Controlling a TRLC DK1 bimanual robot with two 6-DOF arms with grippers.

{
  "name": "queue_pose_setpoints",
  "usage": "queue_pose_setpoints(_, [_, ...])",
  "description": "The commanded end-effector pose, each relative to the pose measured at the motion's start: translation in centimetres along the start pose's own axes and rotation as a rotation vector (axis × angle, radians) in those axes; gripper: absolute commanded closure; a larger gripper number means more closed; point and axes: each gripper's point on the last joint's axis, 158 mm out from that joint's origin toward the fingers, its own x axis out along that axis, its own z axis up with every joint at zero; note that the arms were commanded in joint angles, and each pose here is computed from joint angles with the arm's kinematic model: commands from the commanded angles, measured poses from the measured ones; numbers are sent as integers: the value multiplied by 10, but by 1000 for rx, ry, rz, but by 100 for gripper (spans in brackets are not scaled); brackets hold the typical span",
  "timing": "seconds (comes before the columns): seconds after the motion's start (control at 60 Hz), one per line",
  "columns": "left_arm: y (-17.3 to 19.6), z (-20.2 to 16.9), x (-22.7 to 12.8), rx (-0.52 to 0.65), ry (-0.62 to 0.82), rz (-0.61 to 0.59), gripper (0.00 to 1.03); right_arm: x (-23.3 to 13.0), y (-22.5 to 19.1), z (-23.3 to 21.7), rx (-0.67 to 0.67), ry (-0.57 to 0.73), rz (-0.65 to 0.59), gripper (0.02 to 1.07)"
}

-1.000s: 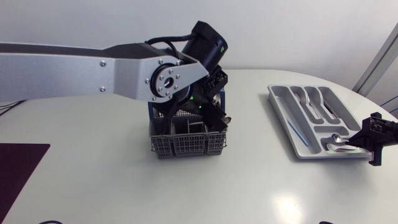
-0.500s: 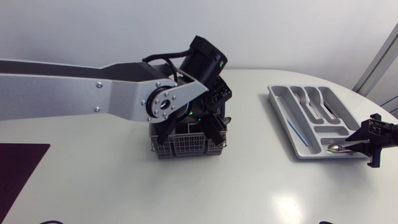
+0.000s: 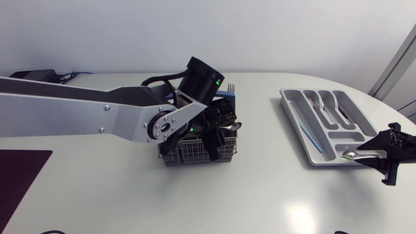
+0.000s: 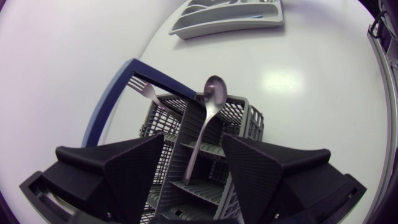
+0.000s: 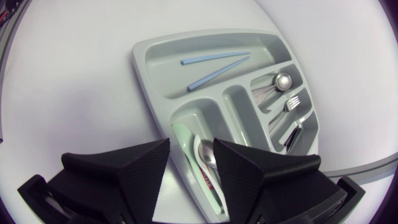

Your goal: Unload the cutlery basket into the drawer organizer.

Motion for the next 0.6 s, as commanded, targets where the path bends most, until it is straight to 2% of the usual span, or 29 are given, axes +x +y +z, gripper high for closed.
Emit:
queue_pose_setpoints(0.0, [-7, -9, 6, 59, 13, -14, 39, 0, 14, 12, 5, -27, 9, 50])
queue_pose_setpoints(0.2, [-9, -11, 12, 94, 18, -17, 39, -3, 28, 29, -2, -49, 10, 50])
queue_pose_setpoints(0.25, [-9, -11, 15, 110, 16, -15, 44, -5, 30, 34, 0, -59, 5, 50])
queue_pose_setpoints(0.383, [-14, -11, 21, 131, 15, -19, 45, -8, 39, 47, 4, -82, 2, 48])
queue_pose_setpoints(0.433, [-15, -10, 23, 142, 12, -18, 50, -8, 41, 51, 8, -92, 3, 47])
queue_pose_setpoints(0.583, [-17, -9, 29, 166, 13, -18, 53, -9, 48, 57, 8, -100, 7, 47])
